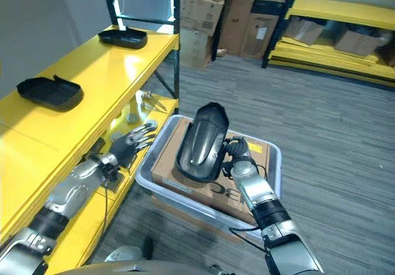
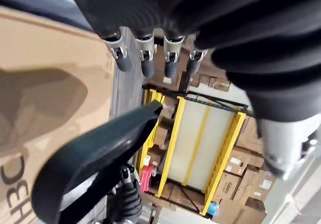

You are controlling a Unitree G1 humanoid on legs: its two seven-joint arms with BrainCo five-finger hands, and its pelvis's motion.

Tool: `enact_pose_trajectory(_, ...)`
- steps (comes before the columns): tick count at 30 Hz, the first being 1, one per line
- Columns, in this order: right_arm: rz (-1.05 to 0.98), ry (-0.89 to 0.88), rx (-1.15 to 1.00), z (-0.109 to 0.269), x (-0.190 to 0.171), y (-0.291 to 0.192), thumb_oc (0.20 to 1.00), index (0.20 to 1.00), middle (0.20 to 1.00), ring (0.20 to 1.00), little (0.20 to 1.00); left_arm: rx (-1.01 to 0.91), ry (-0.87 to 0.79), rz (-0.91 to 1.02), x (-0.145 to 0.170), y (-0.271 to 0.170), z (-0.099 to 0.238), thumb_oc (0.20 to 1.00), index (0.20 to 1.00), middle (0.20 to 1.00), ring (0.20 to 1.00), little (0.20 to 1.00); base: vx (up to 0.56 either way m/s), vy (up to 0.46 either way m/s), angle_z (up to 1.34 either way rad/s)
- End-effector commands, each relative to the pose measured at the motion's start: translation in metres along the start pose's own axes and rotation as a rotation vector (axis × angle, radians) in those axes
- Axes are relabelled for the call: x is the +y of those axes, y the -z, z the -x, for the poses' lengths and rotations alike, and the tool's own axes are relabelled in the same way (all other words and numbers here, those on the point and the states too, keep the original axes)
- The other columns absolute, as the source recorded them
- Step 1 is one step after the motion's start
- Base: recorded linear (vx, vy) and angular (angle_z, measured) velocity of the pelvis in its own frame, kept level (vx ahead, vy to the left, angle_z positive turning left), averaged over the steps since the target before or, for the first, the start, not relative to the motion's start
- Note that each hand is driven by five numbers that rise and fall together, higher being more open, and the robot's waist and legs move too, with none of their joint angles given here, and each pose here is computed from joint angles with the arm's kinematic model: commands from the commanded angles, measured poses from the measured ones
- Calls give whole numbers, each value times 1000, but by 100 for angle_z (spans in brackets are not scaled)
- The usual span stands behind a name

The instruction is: Move parts from the plastic box to the shelf.

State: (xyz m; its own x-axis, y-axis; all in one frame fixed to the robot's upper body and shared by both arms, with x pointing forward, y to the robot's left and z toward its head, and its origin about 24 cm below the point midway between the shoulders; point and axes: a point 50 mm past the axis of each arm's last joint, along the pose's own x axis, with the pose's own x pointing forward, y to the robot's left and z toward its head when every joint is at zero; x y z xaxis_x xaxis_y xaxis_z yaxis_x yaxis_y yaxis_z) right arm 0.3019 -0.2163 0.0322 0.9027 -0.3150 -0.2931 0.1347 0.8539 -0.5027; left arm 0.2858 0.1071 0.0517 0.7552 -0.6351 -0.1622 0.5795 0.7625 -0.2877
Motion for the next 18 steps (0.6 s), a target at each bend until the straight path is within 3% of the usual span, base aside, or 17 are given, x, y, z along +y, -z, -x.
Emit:
enact_pose_trajectory(1, 25, 46, -193, -9, -12, -55, 200, 200, 200, 200, 200, 169, -40, 30, 0, 26, -4, 1000, 1000, 1000, 1000, 1000, 20, 3, -27)
enact_pose_trajectory(7, 61, -8, -215, -8, 4, -63, 200, 200, 200, 200, 200, 300, -128, -1, 3, 33, -21, 1000, 1000, 1000, 1000, 1000, 16, -2, -20)
enact_pose_trajectory(12, 83, -35, -212, -9, 8, -66, 200, 200, 200, 200, 200, 318, -324, -127, 29, 25, -22, 1000, 1000, 1000, 1000, 1000, 16, -9, -15)
enact_pose_trajectory(18, 92, -56, -215, -11, 6, -63, 200, 200, 200, 200, 200, 303, -315, -136, 39, 14, -20, 1000, 1000, 1000, 1000, 1000, 9, -4, -10)
